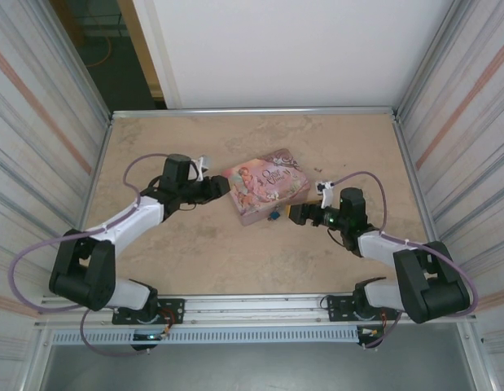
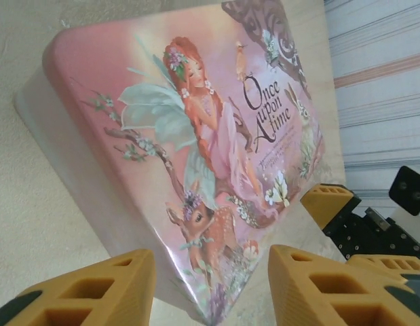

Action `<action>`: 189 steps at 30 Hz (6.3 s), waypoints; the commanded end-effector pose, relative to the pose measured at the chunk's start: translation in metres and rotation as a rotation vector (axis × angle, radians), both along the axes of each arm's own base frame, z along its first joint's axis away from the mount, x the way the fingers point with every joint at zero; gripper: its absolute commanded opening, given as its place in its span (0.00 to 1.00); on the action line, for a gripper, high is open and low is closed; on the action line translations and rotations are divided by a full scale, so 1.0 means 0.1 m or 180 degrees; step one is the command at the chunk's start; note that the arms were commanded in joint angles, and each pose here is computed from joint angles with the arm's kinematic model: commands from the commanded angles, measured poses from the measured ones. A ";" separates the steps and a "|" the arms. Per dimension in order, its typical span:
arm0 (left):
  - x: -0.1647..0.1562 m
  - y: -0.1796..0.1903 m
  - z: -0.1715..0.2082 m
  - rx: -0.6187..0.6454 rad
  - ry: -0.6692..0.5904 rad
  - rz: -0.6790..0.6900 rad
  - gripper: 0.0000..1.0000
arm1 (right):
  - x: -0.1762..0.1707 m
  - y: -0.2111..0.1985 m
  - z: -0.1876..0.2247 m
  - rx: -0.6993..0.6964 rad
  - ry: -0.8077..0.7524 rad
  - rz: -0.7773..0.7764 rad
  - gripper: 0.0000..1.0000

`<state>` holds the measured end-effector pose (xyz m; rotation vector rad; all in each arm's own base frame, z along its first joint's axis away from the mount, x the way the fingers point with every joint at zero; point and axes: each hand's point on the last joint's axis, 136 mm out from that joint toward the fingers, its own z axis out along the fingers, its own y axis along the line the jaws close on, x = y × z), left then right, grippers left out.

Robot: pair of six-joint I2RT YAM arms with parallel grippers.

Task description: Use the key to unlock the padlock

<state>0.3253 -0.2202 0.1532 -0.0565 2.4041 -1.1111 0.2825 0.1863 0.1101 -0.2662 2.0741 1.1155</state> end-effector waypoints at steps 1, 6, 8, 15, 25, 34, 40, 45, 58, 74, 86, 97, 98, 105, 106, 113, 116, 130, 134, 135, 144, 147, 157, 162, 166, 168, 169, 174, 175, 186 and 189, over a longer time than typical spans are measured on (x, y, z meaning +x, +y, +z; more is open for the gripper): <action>-0.04 -0.05 0.18 0.0090 -0.0083 -0.0093 0.45 | -0.10 0.09 -0.01 0.0045 -0.0073 0.0306 0.89; -0.06 -0.33 0.27 0.0006 -0.0058 -0.0354 0.40 | -0.02 0.14 -0.10 0.0014 -0.0098 0.0286 0.86; -0.04 -0.45 0.28 -0.0021 -0.0026 -0.0442 0.39 | 0.00 0.17 -0.12 -0.0009 -0.0124 0.0272 0.85; 0.04 -0.75 0.14 -0.0032 0.0142 -0.0715 0.35 | 0.04 0.29 -0.25 -0.0063 -0.0142 0.0311 0.82; 0.08 -0.81 -0.37 0.0256 0.0409 -0.0729 0.33 | 0.08 0.37 -0.39 -0.0071 -0.0113 0.0368 0.72; 0.08 -0.74 -0.50 0.0397 0.0479 -0.0675 0.32 | 0.15 0.43 -0.43 -0.0103 -0.0156 0.0423 0.68; 0.07 -0.75 -0.55 0.0385 0.0534 -0.0675 0.32 | 0.20 0.49 -0.41 -0.0088 -0.0199 0.0456 0.66; 0.07 -0.75 -0.56 0.0379 0.0547 -0.0668 0.32 | 0.22 0.57 -0.39 -0.0048 -0.0245 0.0533 0.64; 0.06 -0.76 -0.54 0.0338 0.0575 -0.0669 0.32 | 0.12 0.65 -0.29 0.0003 -0.0413 0.0718 0.56; 0.06 -0.75 -0.54 0.0343 0.0583 -0.0665 0.32 | 0.06 0.68 -0.37 -0.0194 -0.0456 0.0808 0.43; 0.05 -0.75 -0.58 0.0351 0.0598 -0.0663 0.31 | 0.19 0.71 -0.35 -0.0248 -0.0650 0.0677 0.47; 0.05 -0.73 -0.58 0.0354 0.0598 -0.0653 0.31 | 0.15 0.72 -0.37 -0.0226 -0.0671 0.0723 0.31; 0.05 -0.73 -0.58 0.0352 0.0594 -0.0654 0.31 | 0.15 0.71 -0.38 -0.0235 -0.0663 0.0714 0.29; 0.06 -0.72 -0.57 0.0354 0.0588 -0.0641 0.31 | 0.14 0.68 -0.44 -0.0285 -0.0602 0.0673 0.19; 0.05 -0.72 -0.58 0.0356 0.0596 -0.0640 0.31 | 0.14 0.67 -0.44 -0.0291 -0.0596 0.0663 0.18; 0.05 -0.70 -0.59 0.0362 0.0594 -0.0614 0.31 | 0.14 0.63 -0.45 -0.0283 -0.0538 0.0579 0.00; 0.04 -0.69 -0.60 0.0375 0.0600 -0.0606 0.31 | 0.16 0.60 -0.42 -0.0256 -0.0505 0.0493 0.00; -0.08 -0.59 -0.76 0.0446 0.0705 -0.0569 0.31 | 0.32 0.34 -0.36 0.0209 -0.0177 -0.0160 0.00; -0.13 -0.58 -0.81 0.0437 0.0750 -0.0554 0.31 | 0.35 0.31 -0.36 0.0292 -0.0083 -0.0275 0.00; -0.14 -0.58 -0.81 0.0442 0.0750 -0.0557 0.31 | 0.36 0.31 -0.36 0.0314 -0.0049 -0.0301 0.00; -0.21 -0.56 -0.90 0.0498 0.0792 -0.0559 0.31 | 0.51 0.30 -0.28 0.0683 0.0312 -0.0659 0.00; -0.22 -0.54 -0.94 0.0534 0.0809 -0.0554 0.31 | 0.55 0.33 -0.29 0.0794 0.0447 -0.0701 0.00; -0.26 -0.51 -1.00 0.0568 0.0851 -0.0556 0.32 | 0.78 0.31 -0.27 0.0964 0.0572 -0.0858 0.00; -0.28 -0.50 -1.02 0.0586 0.0868 -0.0565 0.32 | 0.90 0.26 -0.24 0.1028 0.0569 -0.0890 0.00; -0.29 -0.48 -1.04 0.0598 0.0876 -0.0564 0.31 | 0.96 0.22 -0.23 0.1037 0.0580 -0.0874 0.00; -0.29 -0.48 -1.04 0.0592 0.0880 -0.0565 0.32 | 0.97 0.21 -0.25 0.1026 0.0592 -0.0868 0.00; -0.29 -0.48 -1.04 0.0596 0.0882 -0.0563 0.32 | 0.98 0.21 -0.25 0.1021 0.0594 -0.0862 0.00; -0.31 -0.46 -1.03 0.0591 0.0881 -0.0558 0.32 | 1.05 0.18 -0.27 0.0999 0.0577 -0.0896 0.00; -0.31 -0.46 -1.04 0.0588 0.0884 -0.0551 0.32 | 1.08 0.18 -0.26 0.1008 0.0568 -0.0907 0.00; -0.30 -0.43 -1.02 0.0542 0.0876 -0.0521 0.32 | 1.29 0.06 -0.15 0.1013 0.0444 -0.1053 0.00; -0.31 -0.44 -1.01 0.0522 0.0870 -0.0528 0.33 | 1.32 0.07 -0.15 0.1005 0.0443 -0.1049 0.00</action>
